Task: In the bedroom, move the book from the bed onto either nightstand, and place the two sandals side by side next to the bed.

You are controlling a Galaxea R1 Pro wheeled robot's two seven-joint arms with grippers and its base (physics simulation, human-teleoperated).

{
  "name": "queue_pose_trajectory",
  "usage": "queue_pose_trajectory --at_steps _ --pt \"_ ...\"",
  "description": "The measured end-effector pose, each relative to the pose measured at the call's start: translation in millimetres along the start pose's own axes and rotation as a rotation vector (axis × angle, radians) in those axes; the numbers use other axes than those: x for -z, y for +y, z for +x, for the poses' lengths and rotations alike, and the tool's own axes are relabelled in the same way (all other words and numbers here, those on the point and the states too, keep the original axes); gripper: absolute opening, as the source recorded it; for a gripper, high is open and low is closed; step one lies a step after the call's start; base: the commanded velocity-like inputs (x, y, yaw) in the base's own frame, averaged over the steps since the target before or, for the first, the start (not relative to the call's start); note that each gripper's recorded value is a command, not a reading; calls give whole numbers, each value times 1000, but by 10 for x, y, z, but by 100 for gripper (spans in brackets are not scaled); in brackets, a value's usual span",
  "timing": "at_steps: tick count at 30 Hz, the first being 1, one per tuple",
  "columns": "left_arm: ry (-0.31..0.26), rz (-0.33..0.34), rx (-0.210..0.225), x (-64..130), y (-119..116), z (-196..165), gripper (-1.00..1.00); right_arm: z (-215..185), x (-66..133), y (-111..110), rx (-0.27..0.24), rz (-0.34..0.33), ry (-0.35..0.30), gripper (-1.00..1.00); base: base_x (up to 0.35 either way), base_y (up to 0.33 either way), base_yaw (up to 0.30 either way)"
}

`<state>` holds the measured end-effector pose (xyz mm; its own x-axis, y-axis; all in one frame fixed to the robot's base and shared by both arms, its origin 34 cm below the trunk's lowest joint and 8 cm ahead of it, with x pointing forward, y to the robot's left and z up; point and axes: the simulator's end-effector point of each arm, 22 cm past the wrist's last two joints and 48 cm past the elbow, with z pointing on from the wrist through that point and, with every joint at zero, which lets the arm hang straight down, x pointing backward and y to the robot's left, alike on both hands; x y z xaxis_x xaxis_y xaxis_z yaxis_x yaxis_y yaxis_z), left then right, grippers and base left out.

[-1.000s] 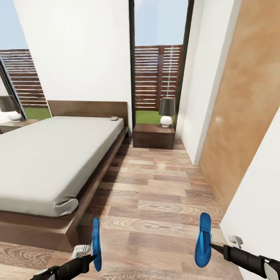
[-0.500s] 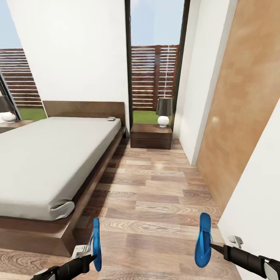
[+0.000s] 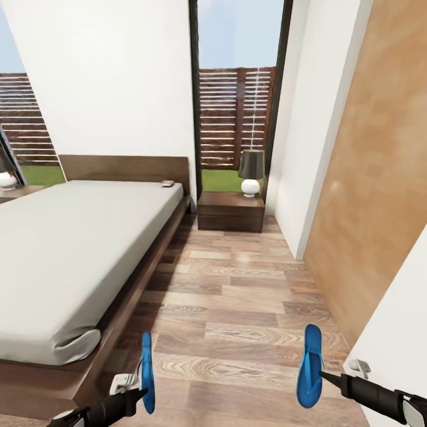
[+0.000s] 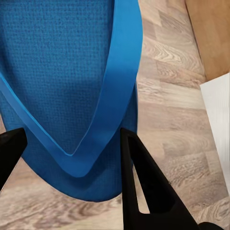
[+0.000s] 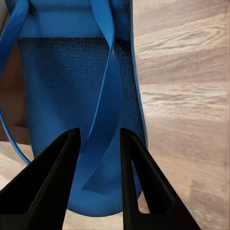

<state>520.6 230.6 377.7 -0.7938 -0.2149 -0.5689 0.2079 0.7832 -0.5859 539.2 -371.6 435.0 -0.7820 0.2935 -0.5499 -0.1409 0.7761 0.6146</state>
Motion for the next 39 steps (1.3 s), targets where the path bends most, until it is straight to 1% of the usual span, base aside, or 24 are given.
queue_pose_trajectory --at_steps 39 --pt "2 -1 1 0 1 4 -100 8 -7 -2 0 2 2 -100 320 -73 0"
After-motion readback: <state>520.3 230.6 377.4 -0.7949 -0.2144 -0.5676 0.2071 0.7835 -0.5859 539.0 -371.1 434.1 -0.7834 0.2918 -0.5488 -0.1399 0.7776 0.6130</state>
